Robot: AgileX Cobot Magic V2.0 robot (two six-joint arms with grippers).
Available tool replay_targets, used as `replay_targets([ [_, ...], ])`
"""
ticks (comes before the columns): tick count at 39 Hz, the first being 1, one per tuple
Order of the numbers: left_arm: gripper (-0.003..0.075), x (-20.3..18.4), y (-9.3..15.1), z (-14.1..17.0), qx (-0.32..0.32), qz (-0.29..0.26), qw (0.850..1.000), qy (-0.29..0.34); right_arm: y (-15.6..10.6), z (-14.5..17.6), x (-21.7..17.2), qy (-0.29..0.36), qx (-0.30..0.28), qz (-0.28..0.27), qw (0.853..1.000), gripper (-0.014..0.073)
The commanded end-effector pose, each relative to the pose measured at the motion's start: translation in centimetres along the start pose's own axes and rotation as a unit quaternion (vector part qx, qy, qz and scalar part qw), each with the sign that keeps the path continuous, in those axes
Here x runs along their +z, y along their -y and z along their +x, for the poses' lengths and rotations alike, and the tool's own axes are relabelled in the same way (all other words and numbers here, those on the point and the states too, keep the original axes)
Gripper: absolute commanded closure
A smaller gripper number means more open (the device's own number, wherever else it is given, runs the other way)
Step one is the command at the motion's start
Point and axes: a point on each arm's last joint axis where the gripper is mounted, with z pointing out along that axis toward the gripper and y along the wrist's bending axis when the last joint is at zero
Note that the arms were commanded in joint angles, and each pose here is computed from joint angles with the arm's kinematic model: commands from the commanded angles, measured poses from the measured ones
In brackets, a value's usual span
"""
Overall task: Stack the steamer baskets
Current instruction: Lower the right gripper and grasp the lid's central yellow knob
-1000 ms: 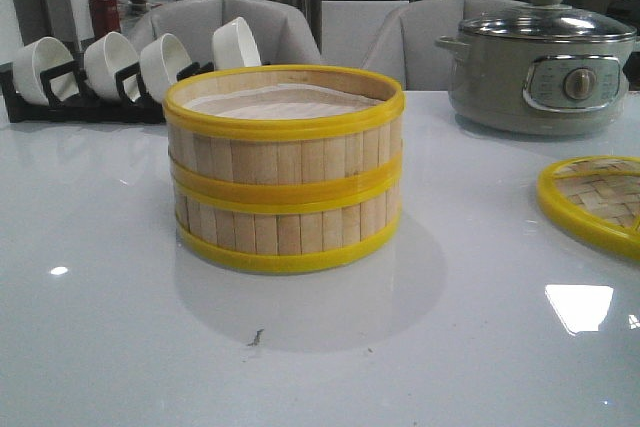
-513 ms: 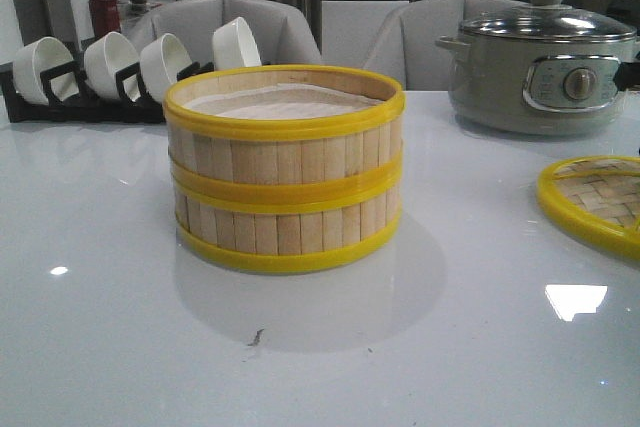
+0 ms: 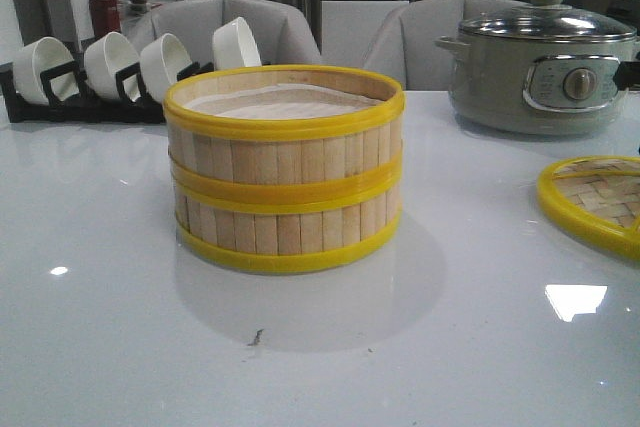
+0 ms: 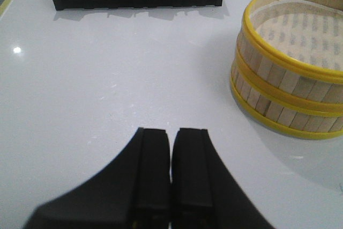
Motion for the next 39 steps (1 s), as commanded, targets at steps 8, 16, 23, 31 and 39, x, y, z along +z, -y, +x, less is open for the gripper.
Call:
replay_targets([
  [8,0.0632,-0.3,0.1,-1.6,-0.007,0.002,0.999,0.05,-1.4,-1.4,-2.9,0.055,-0.021,-0.006,0.998,0.0276],
  [16,0.0632,-0.3,0.1,-1.6,-0.007,0.002,0.999,0.05,-1.4,-1.4,-2.8,0.055,-0.022,-0.005,0.998,0.0276],
  [23,0.0632,-0.3,0.1,-1.6,-0.007,0.002,0.999,0.05,-1.4,-1.3,-2.6,0.047,-0.022,-0.005,0.999,0.0276],
  [31,0.0632,-0.3,0.1,-1.6,-0.007,0.002,0.999,0.05,-1.2,-0.9,-1.2,0.024,-0.02,-0.006,0.999,0.0276],
  [39,0.0632,-0.3,0.1,-1.6,-0.007,0.002,0.999,0.05,-1.1,-1.0,-1.1,0.026,-0.02,-0.005,0.999,0.0279],
])
